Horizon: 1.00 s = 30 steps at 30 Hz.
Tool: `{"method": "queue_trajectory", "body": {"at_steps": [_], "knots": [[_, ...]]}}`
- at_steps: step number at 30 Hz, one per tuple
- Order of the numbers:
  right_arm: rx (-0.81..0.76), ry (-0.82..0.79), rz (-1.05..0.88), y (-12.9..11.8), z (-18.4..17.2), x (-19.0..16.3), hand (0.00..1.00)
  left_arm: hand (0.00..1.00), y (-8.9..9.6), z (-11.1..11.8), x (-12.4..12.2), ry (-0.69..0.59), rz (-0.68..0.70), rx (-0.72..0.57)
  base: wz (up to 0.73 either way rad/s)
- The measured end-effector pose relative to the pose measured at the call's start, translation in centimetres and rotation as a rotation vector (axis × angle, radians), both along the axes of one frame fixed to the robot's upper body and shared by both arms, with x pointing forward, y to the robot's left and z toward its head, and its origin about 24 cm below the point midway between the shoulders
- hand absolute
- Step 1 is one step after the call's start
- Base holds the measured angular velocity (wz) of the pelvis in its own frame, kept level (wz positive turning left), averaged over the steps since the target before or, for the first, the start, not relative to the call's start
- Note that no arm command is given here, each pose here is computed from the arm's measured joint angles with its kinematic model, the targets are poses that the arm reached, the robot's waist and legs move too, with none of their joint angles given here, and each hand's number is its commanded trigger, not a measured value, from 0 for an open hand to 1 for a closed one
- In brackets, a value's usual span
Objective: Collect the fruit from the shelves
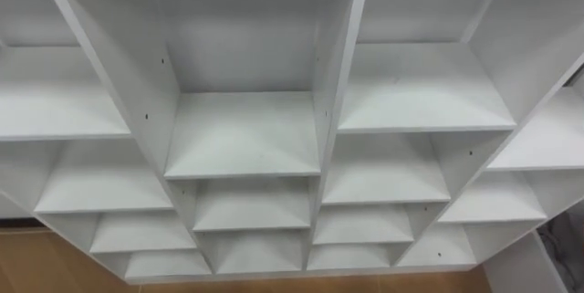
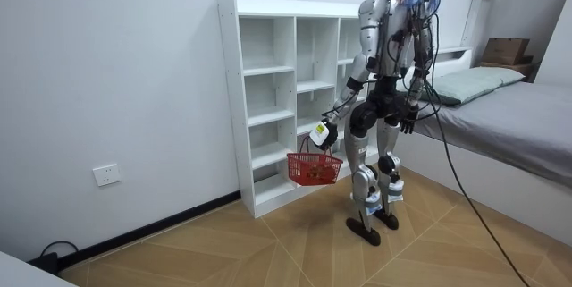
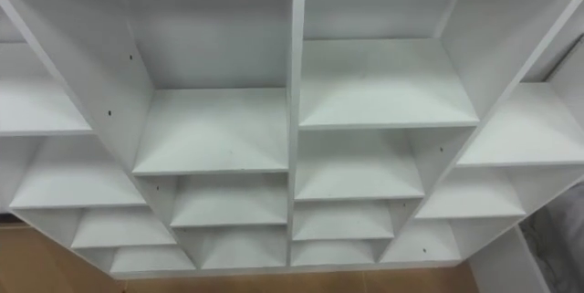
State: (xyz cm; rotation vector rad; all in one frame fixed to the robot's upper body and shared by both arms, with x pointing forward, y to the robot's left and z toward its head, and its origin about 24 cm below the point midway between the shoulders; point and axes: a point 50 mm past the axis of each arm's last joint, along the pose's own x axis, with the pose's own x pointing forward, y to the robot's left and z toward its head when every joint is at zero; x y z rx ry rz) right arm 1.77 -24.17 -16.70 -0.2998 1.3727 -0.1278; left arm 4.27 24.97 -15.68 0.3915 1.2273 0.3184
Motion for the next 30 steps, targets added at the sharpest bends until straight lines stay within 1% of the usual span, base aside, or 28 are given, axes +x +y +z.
{"method": "queue_trajectory", "body": {"at_steps": [4, 10, 25, 30], "knots": [[-0.004, -0.001, 0.041, 0.19, -0.03, 0.68, 0.00, 1.00, -0.63, -0.14, 0.18, 0.008, -0.040, -0.001, 0.00], [-0.013, 0.012, 0.078, 0.16, -0.07, 1.02, 0.00, 1.00, -1.02, -0.28, 0.20, 0.021, -0.059, -0.006, 0.00], [-0.007, 0.053, 0.092, 0.16, -0.14, 0.59, 0.00, 1.00, -1.03, -0.33, -0.10, 0.046, -0.093, 0.006, 0.00], [-0.003, 0.070, 0.093, 0.19, -0.17, 0.46, 0.00, 1.00, -1.00, -0.32, -0.13, 0.067, -0.144, 0.027, 0.00]]}}
